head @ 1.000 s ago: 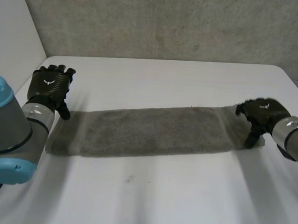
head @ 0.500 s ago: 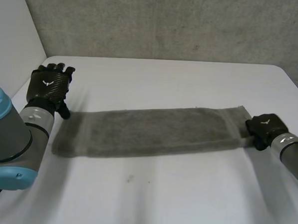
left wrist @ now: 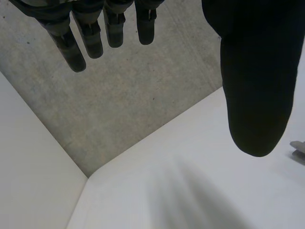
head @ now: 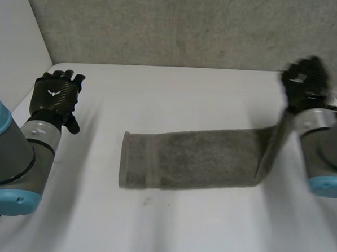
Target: Fold the laundry
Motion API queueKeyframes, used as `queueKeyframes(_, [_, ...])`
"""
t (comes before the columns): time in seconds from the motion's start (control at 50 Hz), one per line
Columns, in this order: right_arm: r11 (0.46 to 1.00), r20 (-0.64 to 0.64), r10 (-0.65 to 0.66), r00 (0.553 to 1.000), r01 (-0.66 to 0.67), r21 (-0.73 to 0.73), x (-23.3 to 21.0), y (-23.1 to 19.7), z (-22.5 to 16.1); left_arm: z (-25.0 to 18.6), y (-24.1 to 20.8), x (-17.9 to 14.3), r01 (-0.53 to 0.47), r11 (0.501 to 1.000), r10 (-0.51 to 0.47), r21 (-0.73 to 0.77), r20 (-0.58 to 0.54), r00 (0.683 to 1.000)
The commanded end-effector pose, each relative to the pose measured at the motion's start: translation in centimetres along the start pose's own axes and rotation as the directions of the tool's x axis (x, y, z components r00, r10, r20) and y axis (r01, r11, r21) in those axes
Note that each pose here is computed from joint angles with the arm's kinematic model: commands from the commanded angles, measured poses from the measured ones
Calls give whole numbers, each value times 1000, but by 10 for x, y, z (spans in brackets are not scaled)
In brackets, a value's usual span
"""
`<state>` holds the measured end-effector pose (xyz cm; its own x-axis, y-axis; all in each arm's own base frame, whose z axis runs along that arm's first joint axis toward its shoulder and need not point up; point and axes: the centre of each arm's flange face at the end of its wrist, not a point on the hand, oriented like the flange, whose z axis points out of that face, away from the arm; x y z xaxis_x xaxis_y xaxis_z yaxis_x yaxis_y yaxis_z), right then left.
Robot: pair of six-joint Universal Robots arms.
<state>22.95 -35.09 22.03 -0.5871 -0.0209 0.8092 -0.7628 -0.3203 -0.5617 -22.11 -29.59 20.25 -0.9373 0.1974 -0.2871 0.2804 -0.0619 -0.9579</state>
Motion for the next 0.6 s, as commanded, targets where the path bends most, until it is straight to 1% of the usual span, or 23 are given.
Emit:
queueKeyframes(0.02, [892, 363, 37, 931, -195, 409, -88, -110, -63, -2, 0, 3, 0, 1000, 0, 1, -6, 1000])
queueKeyframes(0.04, [858, 437, 15, 899, -236, 456, -105, -122, -79, -2, 0, 3, 0, 1000, 0, -2, -9, 1000])
queueKeyframes(0.06, [858, 438, 15, 899, -236, 456, -105, -122, -79, -3, 1, 4, -1, 1000, 1, -6, -10, 1000])
queueKeyframes(0.08, [829, 508, -5, 862, -280, 484, -121, -131, -95, -3, 2, 4, -1, 1000, 1, -6, -10, 1000])
queueKeyframes(0.1, [829, 508, -5, 861, -281, 484, -122, -131, -95, -4, 2, 4, -1, 1000, 1, -8, -11, 1000])
queueKeyframes(0.14, [790, 621, -38, 783, -357, 498, -151, -140, -125, -4, 2, 4, -1, 1000, 1, -7, -12, 1000])
queueKeyframes(0.16, [790, 621, -38, 783, -357, 498, -151, -140, -125, -4, 2, 4, -1, 1000, 1, -7, -12, 1000])
queueKeyframes(0.2, [792, 685, -53, 727, -387, 472, -172, -137, -143, -4, 2, 4, -1, 1000, 1, -7, -12, 1000])
queueKeyframes(0.22, [793, 685, -53, 726, -387, 471, -172, -137, -143, -5, 3, 5, -2, 1000, 1, -11, -16, 1000])
queueKeyframes(0.28, [817, 711, -48, 702, -382, 432, -179, -131, -147, -7, 3, 9, -2, 1000, 2, -9, -27, 1000])
queueKeyframes(0.3, [833, 711, -34, 703, -373, 409, -176, -128, -145, -7, 3, 9, -2, 1000, 2, -9, -27, 1000])
queueKeyframes(0.32, [833, 711, -34, 703, -373, 409, -176, -128, -145, -9, 2, 12, -2, 1000, 2, -9, -38, 999])
queueKeyframes(0.36, [857, 704, 20, 710, -375, 353, -165, -129, -140, -11, 2, 16, -3, 1000, 2, -8, -51, 999])
queueKeyframes(0.38, [857, 704, 21, 710, -375, 353, -165, -129, -140, -14, 1, 22, -3, 1000, 3, -4, -69, 998])
queueKeyframes(0.42, [870, 695, 143, 705, -424, 251, -146, -126, -128, -18, -1, 28, -3, 1000, 3, 1, -88, 996])
queueKeyframes(0.44, [870, 695, 144, 705, -425, 251, -146, -126, -128, -21, -3, 33, 0, 1000, 0, 8, -105, 994])
queueKeyframes(0.46, [865, 683, 237, 691, -471, 175, -133, -121, -120, -21, -3, 33, 0, 1000, 0, 8, -105, 994])
queueKeyframes(0.48, [865, 683, 238, 690, -471, 175, -133, -121, -120, -24, -5, 39, 3, 1000, -1, 16, -123, 992])
queueKeyframes(0.5, [845, 666, 337, 665, -526, 98, -118, -117, -112, -24, -5, 39, 3, 1000, -1, 16, -123, 992])
queueKeyframes(0.52, [810, 652, 434, 622, -586, 20, -103, -114, -109, -27, -9, 45, 6, 1000, -2, 26, -139, 990])
queueKeyframes(0.54, [809, 651, 435, 621, -587, 19, -103, -114, -109, -32, -12, 52, 7, 999, -1, 35, -162, 987])
queueKeyframes(0.58, [718, 601, 612, 514, -680, -149, -84, -99, -102, -36, -16, 59, 13, 999, -4, 49, -186, 983])
queueKeyframes(0.6, [717, 601, 613, 513, -681, -150, -84, -99, -102, -42, -19, 68, 21, 998, -9, 58, -213, 977])
